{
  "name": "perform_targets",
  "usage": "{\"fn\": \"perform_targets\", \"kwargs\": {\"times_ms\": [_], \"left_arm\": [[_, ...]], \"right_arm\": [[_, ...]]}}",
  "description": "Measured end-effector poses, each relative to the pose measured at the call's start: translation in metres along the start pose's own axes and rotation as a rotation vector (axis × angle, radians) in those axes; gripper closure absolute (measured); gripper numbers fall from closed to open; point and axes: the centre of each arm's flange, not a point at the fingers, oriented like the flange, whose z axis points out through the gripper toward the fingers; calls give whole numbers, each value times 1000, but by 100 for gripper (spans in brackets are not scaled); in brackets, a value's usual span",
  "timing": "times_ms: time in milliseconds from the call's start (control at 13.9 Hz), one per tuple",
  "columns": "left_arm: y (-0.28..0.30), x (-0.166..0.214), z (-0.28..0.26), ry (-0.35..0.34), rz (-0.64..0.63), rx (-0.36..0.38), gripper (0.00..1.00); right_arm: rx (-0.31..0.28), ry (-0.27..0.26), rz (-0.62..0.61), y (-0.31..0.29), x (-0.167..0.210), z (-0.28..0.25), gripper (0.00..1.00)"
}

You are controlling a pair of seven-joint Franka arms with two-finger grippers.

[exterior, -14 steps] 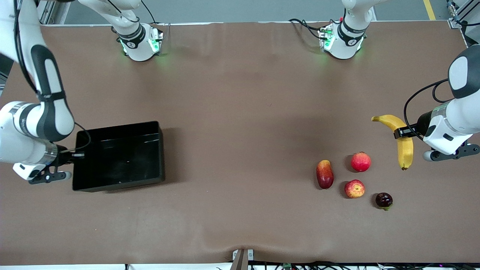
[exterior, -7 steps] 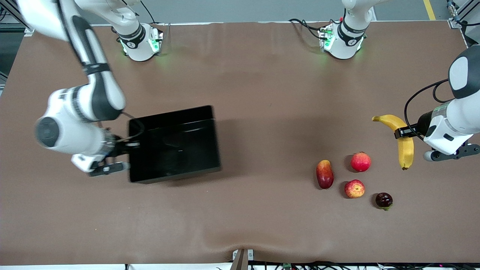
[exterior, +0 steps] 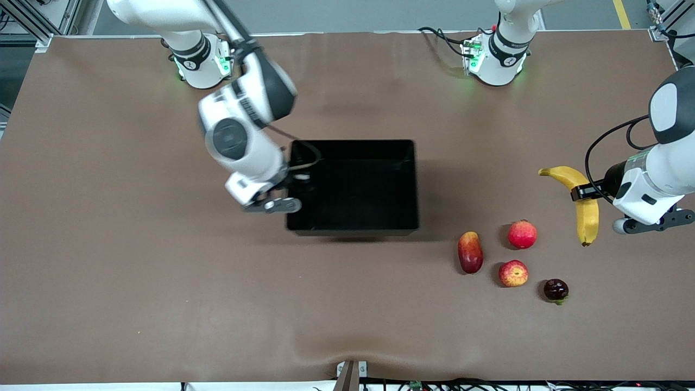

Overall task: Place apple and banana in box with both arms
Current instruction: 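Drag the black box toward the fruit with the right gripper, then carry the held banana over the black box with the left gripper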

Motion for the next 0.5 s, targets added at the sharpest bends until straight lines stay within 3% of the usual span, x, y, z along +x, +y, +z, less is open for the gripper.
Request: {"fn": "perform_targets", "kwargs": {"times_ms": [143,359,502], "left_arm": [[3,0,1,-2,2,0,61],[8,0,6,-11,-12,0,61],[17,-1,13,-23,-26,3,61]], "right_arm": [[15,24,32,-36,-17,33,96],[70,15,59,-81,-41,91,96],[73,11,47,-102,-54,118,96]]}}
